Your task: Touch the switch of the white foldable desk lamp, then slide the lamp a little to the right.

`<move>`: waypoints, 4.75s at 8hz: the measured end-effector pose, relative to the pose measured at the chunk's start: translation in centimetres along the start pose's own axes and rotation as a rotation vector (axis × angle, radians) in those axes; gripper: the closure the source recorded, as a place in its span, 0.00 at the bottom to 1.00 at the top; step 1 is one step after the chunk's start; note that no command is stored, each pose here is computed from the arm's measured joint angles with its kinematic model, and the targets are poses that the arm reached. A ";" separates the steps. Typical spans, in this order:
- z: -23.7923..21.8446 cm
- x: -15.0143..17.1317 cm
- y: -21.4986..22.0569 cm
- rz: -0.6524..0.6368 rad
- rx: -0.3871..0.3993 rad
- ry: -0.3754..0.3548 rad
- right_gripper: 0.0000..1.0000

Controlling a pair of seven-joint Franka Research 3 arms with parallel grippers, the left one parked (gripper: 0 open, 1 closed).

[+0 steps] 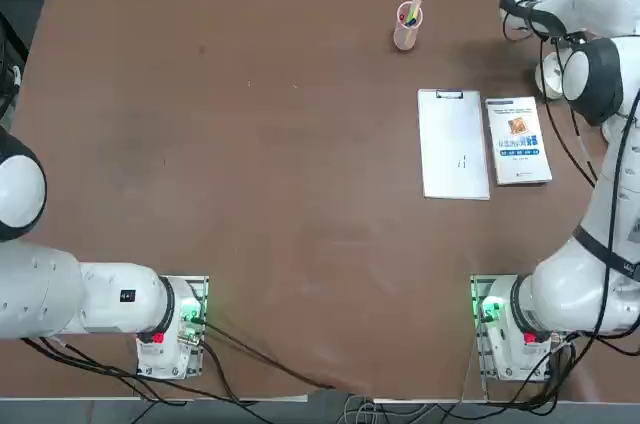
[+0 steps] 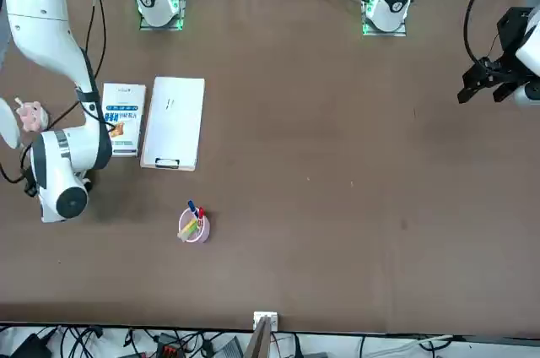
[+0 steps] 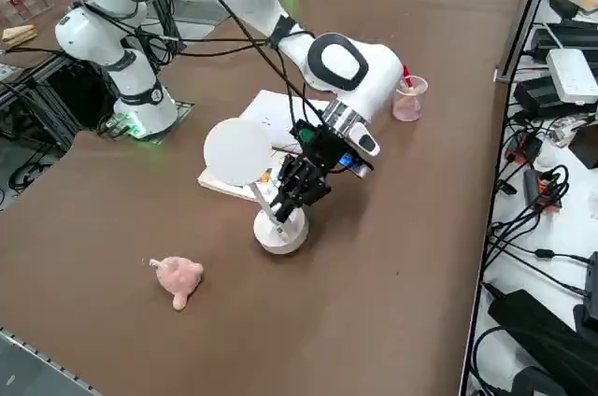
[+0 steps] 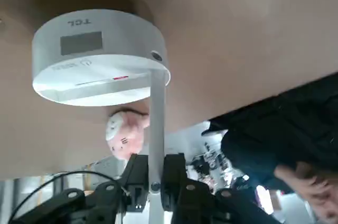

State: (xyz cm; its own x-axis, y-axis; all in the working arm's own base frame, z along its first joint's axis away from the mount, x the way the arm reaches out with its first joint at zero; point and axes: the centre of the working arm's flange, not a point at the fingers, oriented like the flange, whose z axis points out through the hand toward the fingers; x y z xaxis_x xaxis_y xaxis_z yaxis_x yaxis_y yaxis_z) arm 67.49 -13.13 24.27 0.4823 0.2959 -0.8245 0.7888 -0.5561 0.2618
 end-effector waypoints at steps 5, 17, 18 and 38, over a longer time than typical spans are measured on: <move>1.0 -0.5 -0.4 0.114 0.073 -0.029 0.85; 2.6 0.7 -0.4 0.192 0.102 -0.043 0.76; 2.5 0.7 -0.4 0.192 0.100 -0.042 0.72; -30.5 -13.1 -8.9 0.110 0.111 0.498 0.00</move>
State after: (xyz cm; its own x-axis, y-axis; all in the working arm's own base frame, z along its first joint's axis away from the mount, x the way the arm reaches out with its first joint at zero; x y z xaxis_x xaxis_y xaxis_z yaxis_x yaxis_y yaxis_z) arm 65.78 11.57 48.05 0.7038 0.5497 -0.4500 0.6914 -0.6754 0.2565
